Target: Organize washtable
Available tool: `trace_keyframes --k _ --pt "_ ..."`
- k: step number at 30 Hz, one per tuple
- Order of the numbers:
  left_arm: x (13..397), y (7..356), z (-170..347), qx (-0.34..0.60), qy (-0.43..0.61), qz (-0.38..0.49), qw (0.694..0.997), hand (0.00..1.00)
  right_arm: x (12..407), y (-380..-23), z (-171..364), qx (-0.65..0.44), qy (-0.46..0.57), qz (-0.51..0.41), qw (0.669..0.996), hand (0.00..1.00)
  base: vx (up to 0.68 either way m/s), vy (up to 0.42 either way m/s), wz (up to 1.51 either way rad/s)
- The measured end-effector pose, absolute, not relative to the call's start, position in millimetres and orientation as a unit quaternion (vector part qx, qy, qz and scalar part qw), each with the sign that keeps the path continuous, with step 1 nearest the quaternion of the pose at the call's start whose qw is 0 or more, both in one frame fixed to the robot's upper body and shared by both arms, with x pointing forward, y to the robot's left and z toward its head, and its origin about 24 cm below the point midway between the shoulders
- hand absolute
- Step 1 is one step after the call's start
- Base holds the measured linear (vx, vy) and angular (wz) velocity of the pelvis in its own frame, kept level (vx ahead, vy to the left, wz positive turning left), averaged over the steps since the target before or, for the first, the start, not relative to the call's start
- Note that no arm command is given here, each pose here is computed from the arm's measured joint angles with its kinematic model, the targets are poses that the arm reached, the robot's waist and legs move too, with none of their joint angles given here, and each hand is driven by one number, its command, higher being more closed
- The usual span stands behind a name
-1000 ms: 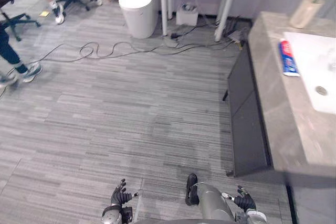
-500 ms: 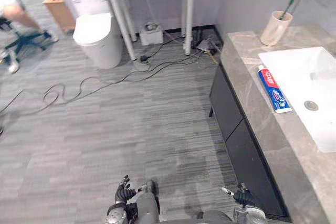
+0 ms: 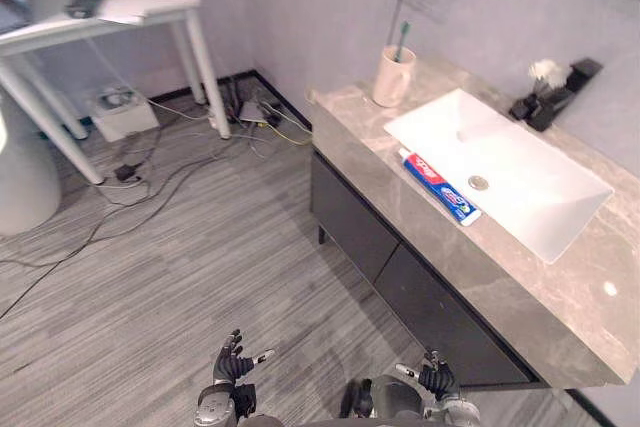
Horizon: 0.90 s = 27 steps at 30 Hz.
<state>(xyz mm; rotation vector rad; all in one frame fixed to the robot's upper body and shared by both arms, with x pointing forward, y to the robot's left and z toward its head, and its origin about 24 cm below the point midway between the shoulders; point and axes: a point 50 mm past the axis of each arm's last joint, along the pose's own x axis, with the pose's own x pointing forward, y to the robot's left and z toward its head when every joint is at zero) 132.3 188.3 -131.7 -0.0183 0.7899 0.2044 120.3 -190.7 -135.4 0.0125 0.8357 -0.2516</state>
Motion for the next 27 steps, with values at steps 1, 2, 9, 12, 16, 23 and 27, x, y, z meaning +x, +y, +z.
trace_keyframes --k 1,2,9,12,16,23,27 --pt "133 186 -132 -0.013 0.383 0.097 0.919 0.00 121 -192 -135 0.007 0.402 -0.125 0.907 0.00 0.36 -0.146 -0.26" --pt "135 184 -130 -0.020 0.377 0.096 0.921 0.00 120 -192 -135 0.006 0.405 -0.125 0.906 0.00 0.27 -0.109 -0.32" --pt "125 183 -130 -0.025 0.379 0.103 0.919 0.00 112 -192 -138 0.012 0.419 -0.133 0.898 0.00 0.22 0.007 -0.87" --pt "126 182 -130 -0.025 0.379 0.101 0.920 0.00 113 -195 -138 0.010 0.418 -0.141 0.897 0.00 0.23 0.234 -1.08" --pt "128 177 -130 -0.030 0.376 0.097 0.921 0.00 105 -201 -142 0.005 0.435 -0.150 0.888 0.00 0.21 0.383 -1.13" --pt "126 182 -132 -0.011 0.384 0.086 0.919 0.00 105 -176 -143 0.021 0.436 -0.121 0.892 0.00 0.17 0.275 -0.87" --pt "124 184 -134 -0.003 0.392 0.081 0.916 0.00 112 -178 -142 0.001 0.434 -0.103 0.895 0.00 0.12 0.113 -0.56"
